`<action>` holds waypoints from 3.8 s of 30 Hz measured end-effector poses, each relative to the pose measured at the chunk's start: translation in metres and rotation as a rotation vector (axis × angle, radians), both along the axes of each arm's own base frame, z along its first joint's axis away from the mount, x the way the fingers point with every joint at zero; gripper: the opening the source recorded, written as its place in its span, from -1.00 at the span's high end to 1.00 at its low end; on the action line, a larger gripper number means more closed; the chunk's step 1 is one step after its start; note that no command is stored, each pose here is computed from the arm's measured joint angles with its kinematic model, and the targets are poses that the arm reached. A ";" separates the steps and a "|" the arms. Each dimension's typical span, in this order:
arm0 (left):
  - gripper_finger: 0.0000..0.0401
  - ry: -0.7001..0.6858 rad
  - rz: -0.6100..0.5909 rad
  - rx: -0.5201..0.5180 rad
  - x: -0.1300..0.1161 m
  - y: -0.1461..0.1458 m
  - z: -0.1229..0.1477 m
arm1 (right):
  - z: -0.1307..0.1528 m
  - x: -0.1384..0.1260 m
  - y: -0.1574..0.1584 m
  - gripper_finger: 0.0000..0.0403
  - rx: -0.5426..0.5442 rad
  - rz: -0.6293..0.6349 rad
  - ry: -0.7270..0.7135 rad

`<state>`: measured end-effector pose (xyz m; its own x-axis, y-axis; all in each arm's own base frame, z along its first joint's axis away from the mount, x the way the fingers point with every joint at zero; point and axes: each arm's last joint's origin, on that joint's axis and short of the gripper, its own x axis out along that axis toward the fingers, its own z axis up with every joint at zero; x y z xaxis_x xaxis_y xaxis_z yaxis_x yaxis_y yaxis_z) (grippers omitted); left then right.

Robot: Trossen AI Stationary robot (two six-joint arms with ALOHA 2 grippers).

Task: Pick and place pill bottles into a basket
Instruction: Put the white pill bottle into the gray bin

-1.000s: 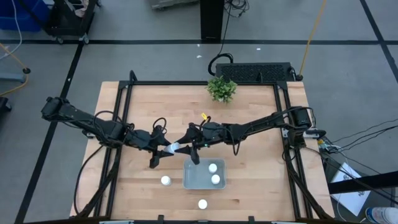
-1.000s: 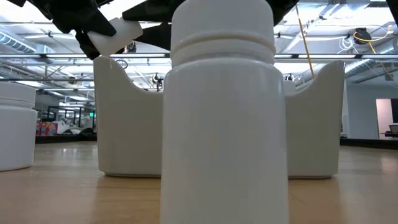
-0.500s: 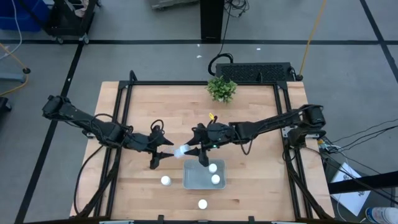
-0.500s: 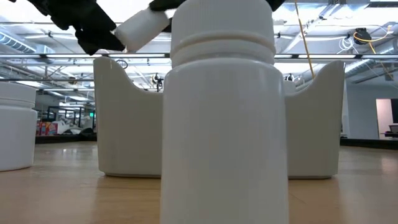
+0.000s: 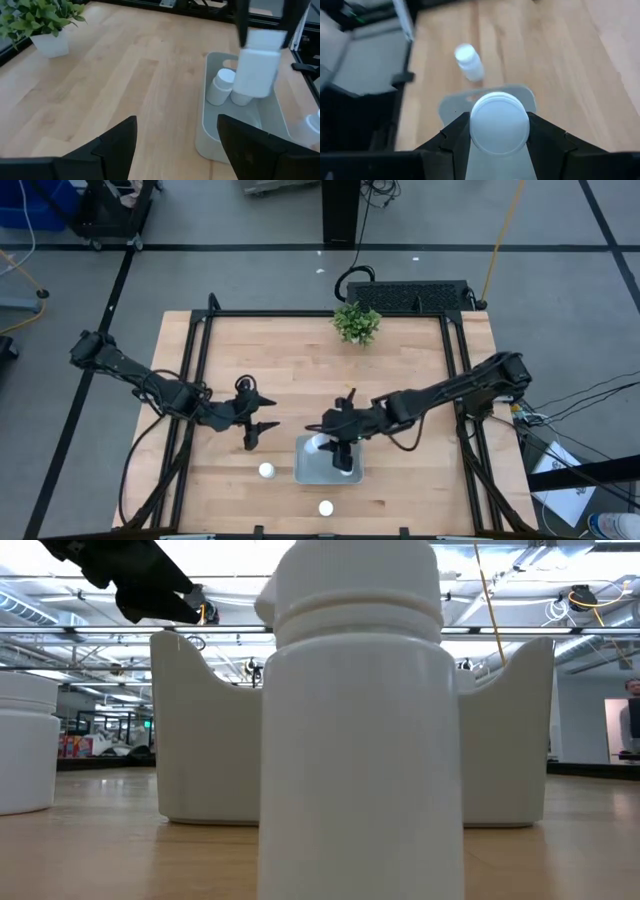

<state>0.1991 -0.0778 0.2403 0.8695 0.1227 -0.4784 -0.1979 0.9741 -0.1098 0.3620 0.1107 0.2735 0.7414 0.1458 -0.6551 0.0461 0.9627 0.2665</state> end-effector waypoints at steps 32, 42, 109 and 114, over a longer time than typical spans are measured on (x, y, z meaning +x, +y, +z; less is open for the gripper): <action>-0.43 0.013 -0.101 0.083 -0.011 -0.020 -0.002 | -0.053 0.055 0.016 0.26 -0.109 0.015 0.392; -0.42 0.017 -0.111 0.051 -0.011 -0.021 -0.002 | -0.072 0.052 0.006 0.26 -0.136 -0.006 0.428; -0.36 0.324 -0.288 -0.100 -0.004 -0.090 -0.080 | 0.020 0.013 0.035 -0.13 -0.325 0.040 0.093; -0.36 0.342 -0.283 -0.092 -0.003 -0.091 -0.084 | 0.020 0.013 0.035 -0.12 -0.325 0.039 0.093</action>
